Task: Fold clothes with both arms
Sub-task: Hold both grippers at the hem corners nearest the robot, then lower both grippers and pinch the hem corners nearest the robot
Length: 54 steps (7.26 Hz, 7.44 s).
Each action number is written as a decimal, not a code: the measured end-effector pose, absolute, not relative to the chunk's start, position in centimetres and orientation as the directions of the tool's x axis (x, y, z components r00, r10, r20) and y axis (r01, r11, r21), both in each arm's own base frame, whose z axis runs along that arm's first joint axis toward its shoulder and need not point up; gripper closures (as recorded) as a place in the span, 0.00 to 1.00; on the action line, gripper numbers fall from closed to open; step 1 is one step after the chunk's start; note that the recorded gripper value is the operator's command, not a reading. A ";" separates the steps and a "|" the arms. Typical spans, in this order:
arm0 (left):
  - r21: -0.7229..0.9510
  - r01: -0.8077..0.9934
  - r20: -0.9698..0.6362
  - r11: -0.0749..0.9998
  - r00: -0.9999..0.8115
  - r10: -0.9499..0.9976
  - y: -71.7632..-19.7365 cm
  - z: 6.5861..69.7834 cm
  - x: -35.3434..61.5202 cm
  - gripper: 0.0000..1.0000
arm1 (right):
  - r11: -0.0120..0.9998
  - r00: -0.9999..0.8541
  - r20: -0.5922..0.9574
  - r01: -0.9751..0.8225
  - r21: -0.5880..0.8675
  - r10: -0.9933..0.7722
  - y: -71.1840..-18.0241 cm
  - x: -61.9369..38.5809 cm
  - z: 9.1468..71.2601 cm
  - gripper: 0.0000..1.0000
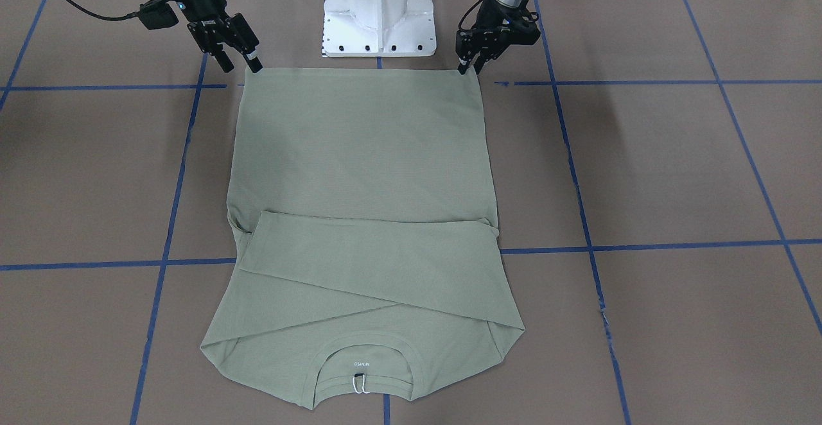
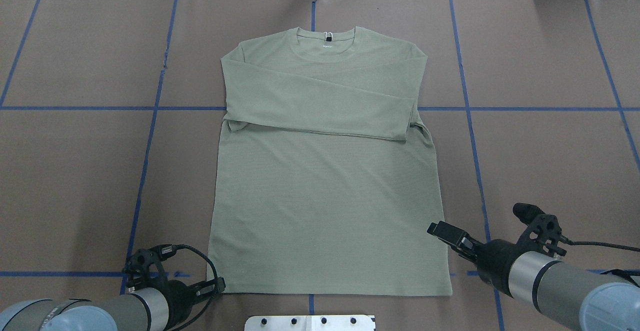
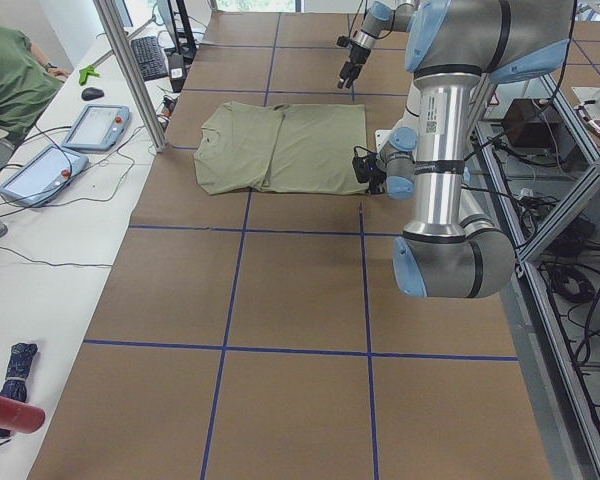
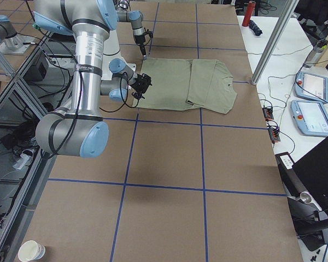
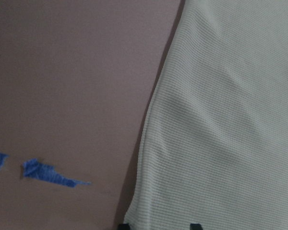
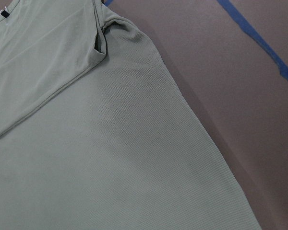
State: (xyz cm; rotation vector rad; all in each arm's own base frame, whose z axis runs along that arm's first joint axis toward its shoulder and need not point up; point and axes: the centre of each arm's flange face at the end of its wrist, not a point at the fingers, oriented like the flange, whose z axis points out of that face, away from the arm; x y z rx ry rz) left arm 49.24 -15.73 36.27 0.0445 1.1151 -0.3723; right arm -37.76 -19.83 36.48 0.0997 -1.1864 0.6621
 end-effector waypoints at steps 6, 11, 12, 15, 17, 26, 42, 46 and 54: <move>-0.104 0.304 -0.886 0.947 0.404 -0.227 -16.1 35.0 48.2 1.00 | 0.818 0.240 0.874 -0.516 -0.254 0.423 -19.1 -38.3 37.5 0.01; -0.117 0.303 -0.938 0.946 0.279 -0.206 -18.2 28.3 43.5 1.00 | 0.833 0.319 0.857 -0.515 -0.202 0.405 -14.6 -39.9 41.7 0.13; -0.120 0.303 -0.940 0.945 0.271 -0.206 -18.3 28.0 43.2 1.00 | 0.838 0.325 0.859 -0.511 -0.192 0.396 -13.8 -40.3 42.0 0.15; -0.120 0.305 -0.939 0.945 0.275 -0.207 -18.3 28.2 42.9 1.00 | 0.852 0.347 0.866 -0.500 -0.154 0.359 -11.5 -41.4 42.9 0.30; -0.119 0.306 -0.938 0.945 0.277 -0.208 -18.3 28.3 42.9 1.00 | 0.858 0.360 0.868 -0.496 -0.131 0.341 -10.6 -41.9 43.5 0.37; -0.118 0.307 -0.937 0.945 0.281 -0.208 -18.3 28.5 43.0 1.00 | 0.871 0.376 0.867 -0.475 -0.122 0.326 -9.2 -43.2 43.8 0.76; -0.114 0.306 -0.933 0.945 0.294 -0.208 -18.3 29.0 43.5 1.00 | 0.879 0.414 0.863 -0.473 -0.070 0.291 -9.9 -43.0 43.3 0.26; -0.114 0.306 -0.933 0.945 0.295 -0.208 -18.3 29.1 43.5 1.00 | 0.878 0.414 0.863 -0.473 -0.069 0.290 -9.9 -43.2 43.3 0.40; -0.115 0.306 -0.933 0.945 0.292 -0.208 -18.3 28.9 43.4 1.00 | 0.878 0.426 0.862 -0.478 -0.042 0.274 -11.4 -42.1 42.0 1.00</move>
